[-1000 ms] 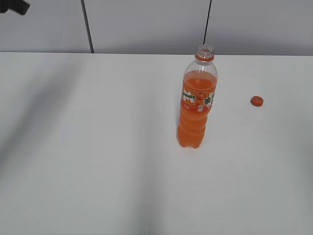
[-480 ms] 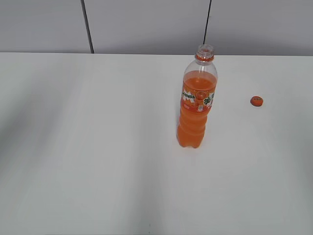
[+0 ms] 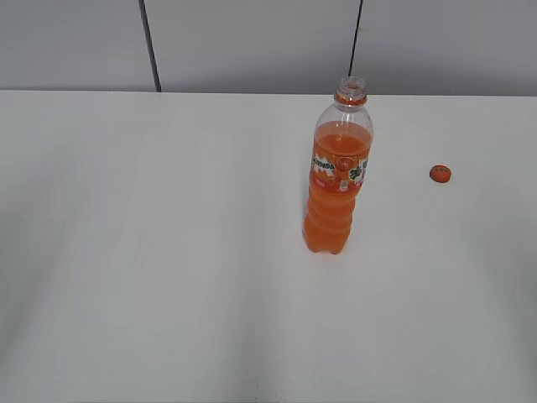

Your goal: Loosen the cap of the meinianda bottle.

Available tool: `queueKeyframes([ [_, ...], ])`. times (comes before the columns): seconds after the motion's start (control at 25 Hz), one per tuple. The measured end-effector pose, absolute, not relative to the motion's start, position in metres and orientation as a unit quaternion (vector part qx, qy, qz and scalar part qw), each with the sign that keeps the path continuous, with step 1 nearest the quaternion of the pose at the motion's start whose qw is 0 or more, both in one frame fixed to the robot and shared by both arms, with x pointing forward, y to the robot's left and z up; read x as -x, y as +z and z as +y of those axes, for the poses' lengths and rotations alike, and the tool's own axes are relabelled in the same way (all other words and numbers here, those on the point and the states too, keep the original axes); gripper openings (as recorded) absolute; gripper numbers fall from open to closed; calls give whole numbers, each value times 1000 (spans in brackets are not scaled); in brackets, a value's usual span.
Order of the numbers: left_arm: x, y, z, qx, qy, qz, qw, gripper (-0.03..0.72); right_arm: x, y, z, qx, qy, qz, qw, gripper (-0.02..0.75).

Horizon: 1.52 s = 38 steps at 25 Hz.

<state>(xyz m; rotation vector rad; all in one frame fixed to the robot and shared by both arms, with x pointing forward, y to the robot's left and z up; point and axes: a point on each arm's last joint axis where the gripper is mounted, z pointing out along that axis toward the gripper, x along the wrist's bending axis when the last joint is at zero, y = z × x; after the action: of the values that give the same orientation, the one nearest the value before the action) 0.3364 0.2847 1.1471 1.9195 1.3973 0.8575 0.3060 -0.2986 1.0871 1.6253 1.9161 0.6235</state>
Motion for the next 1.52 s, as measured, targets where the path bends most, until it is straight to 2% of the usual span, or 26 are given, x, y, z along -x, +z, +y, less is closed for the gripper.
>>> queueKeyframes([
  [0.24,-295,1120,295,-733,289,544,290,470,-303,1063,-297,-608,217,723,246,585],
  [0.6,-265,1093,299,-726,277,541,323,470,-280,1053,-297,-595,246,712,279,585],
  [0.8,-255,1078,301,-717,288,534,342,463,-263,1049,-296,-584,278,700,304,585],
  [1.16,-230,1073,308,-675,355,489,424,460,-246,1050,-292,-567,326,682,327,585],
  [1.52,-227,1073,309,-676,367,476,426,460,-250,1039,-291,-550,331,688,340,585],
])
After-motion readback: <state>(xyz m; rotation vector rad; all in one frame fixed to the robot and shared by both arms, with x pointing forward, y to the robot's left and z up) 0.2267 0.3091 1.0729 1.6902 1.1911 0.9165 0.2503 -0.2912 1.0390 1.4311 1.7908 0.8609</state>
